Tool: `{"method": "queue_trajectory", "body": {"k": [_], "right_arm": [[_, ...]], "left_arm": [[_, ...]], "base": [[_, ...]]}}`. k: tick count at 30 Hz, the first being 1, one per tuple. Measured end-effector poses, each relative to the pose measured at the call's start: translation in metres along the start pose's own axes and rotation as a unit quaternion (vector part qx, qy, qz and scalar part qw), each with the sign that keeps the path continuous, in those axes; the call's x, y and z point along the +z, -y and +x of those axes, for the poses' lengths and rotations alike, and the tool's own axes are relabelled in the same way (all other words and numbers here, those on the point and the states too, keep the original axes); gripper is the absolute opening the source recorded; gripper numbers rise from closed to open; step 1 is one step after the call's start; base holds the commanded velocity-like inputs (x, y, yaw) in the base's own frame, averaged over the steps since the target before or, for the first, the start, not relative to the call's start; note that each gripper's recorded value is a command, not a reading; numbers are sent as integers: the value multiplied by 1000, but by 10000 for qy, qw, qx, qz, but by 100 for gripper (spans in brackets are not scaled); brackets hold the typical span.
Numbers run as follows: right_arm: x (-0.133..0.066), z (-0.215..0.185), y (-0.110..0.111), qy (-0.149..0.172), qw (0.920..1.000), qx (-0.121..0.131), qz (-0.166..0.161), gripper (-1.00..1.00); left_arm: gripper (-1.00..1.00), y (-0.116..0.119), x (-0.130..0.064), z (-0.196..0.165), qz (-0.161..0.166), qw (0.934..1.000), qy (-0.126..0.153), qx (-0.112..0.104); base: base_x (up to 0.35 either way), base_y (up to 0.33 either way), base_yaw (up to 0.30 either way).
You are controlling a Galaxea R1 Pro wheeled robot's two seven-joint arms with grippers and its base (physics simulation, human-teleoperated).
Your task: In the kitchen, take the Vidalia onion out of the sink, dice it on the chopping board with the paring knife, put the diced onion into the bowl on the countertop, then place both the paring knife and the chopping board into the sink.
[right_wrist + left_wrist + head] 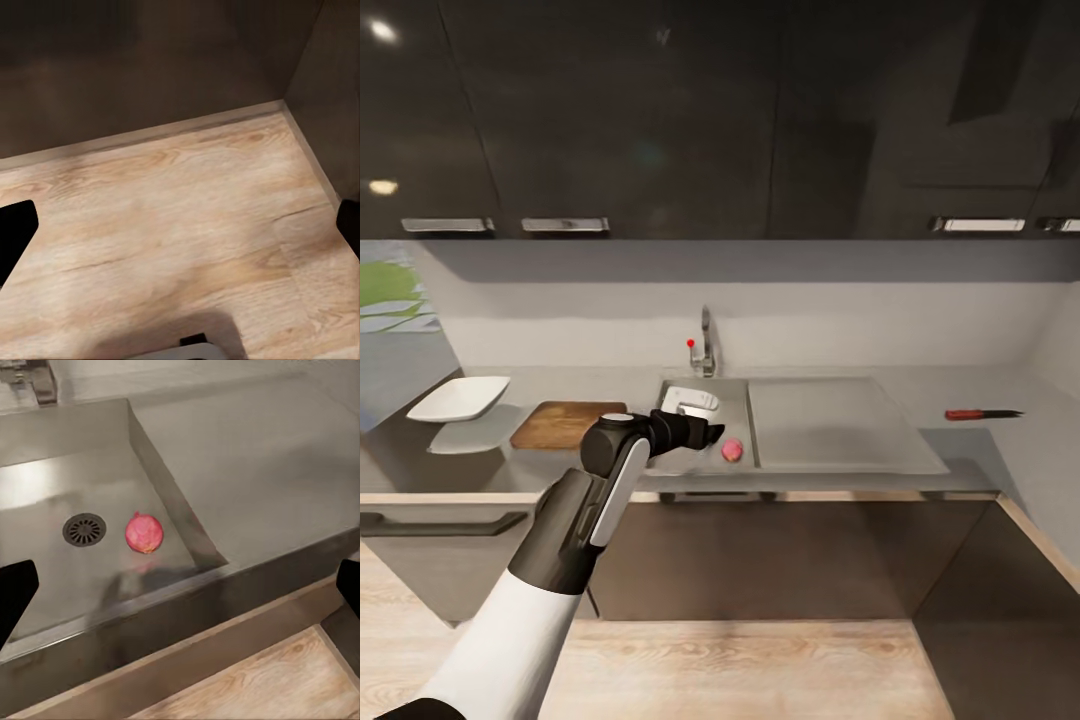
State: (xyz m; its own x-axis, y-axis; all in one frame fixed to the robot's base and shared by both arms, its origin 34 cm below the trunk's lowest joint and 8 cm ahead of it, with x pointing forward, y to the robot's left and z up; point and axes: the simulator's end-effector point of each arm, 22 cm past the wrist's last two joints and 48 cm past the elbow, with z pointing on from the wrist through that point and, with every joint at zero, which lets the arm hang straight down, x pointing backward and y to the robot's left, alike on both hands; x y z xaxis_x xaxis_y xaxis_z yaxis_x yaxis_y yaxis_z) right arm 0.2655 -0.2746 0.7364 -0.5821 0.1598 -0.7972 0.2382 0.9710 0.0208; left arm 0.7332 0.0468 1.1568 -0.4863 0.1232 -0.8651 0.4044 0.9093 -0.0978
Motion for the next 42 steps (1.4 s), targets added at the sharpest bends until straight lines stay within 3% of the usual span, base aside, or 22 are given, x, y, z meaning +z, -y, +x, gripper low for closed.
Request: {"method": "queue_trajectory", "body": {"k": [8, 17, 26, 33, 42], "right_arm": [[0, 0, 0, -1, 10000, -1, 0, 100], [0, 0, 0, -2, 10000, -2, 0, 100], [0, 0, 0, -5, 10000, 1, 0, 100], [0, 0, 0, -7, 10000, 3, 0, 100], [0, 1, 0, -18, 10000, -10, -12, 100]], "left_arm": [[100, -7, 3, 8, -59, 9999, -98, 4], [100, -30, 10, 28, -250, 9991, -350, 22], [100, -45, 14, 42, -361, 9980, -524, 8], [100, -54, 25, 70, -418, 9952, -877, -64], [100, -55, 28, 78, -423, 9943, -979, -90]], "base": [[280, -193, 0], [210, -168, 0], [35, -30, 0], [1, -1, 0], [0, 0, 0]]}}
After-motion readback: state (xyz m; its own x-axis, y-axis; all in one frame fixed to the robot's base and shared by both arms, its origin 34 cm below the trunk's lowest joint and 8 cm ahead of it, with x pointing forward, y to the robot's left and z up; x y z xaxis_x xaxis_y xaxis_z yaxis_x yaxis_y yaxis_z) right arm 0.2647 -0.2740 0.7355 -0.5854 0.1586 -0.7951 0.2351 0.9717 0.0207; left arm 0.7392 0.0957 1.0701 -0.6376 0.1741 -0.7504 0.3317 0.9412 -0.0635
